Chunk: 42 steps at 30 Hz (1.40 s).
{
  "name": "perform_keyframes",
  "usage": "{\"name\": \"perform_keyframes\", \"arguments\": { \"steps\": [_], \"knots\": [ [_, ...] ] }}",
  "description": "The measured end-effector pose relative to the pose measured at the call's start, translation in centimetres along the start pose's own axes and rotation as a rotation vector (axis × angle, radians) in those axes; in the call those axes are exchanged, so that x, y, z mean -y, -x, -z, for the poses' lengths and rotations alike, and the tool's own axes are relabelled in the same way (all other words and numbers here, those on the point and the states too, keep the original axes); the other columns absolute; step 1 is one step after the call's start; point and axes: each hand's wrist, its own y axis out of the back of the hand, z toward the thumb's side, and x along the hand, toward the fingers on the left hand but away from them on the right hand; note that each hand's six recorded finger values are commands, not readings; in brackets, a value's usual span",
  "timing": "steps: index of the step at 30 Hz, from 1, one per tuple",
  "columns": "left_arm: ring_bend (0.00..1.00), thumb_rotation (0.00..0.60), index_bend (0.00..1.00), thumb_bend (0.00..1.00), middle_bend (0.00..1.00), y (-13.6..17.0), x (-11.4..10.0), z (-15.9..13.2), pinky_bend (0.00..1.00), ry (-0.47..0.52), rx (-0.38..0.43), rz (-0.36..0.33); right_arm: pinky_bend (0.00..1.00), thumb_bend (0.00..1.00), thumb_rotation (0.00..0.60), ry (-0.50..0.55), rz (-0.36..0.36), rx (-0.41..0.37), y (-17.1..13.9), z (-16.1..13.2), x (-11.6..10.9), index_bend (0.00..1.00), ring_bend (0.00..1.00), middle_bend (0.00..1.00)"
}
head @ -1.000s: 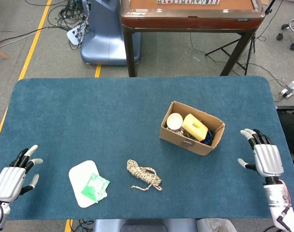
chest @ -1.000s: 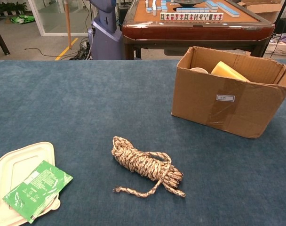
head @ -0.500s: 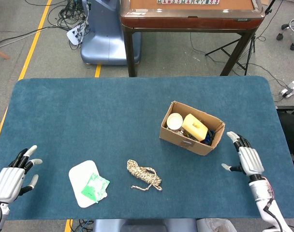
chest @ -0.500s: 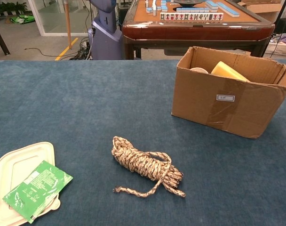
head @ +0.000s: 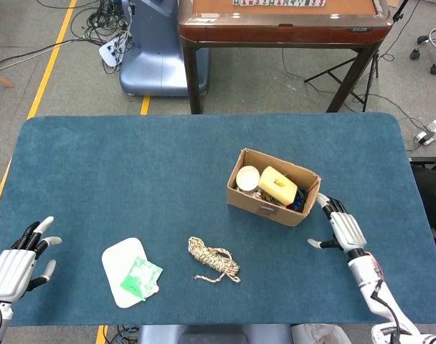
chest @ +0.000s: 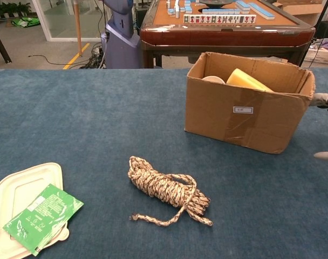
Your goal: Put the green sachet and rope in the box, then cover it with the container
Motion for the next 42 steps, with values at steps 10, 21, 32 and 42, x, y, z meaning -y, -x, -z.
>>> {"name": "perform_keyframes", "arguments": {
  "steps": [10,21,32,42],
  "knots": [
    [0.01,0.600,0.32,0.41,0.07,0.2,-0.1,0.1,0.28,0.000,-0.005,0.001,0.04,0.00,0.600,0.017,0.031,-0.045,3.1,-2.6,-0.1,0.00,0.00,0.00],
    [0.01,0.600,0.32,0.41,0.07,0.3,-0.2,0.1,0.28,0.000,-0.007,0.000,0.04,0.00,0.600,0.038,0.067,-0.046,6.3,-3.9,-0.5,0.00,0.00,0.00],
    [0.01,0.600,0.32,0.41,0.07,0.5,-0.3,0.2,0.28,0.002,-0.012,-0.004,0.04,0.00,0.600,0.041,0.049,-0.070,9.6,-6.5,0.1,0.00,0.00,0.00],
    [0.01,0.600,0.32,0.41,0.07,0.7,-0.5,0.4,0.28,0.006,-0.014,-0.008,0.04,0.00,0.600,0.046,-0.037,-0.101,11.4,-9.5,2.8,0.00,0.00,0.00]
  ]
}}
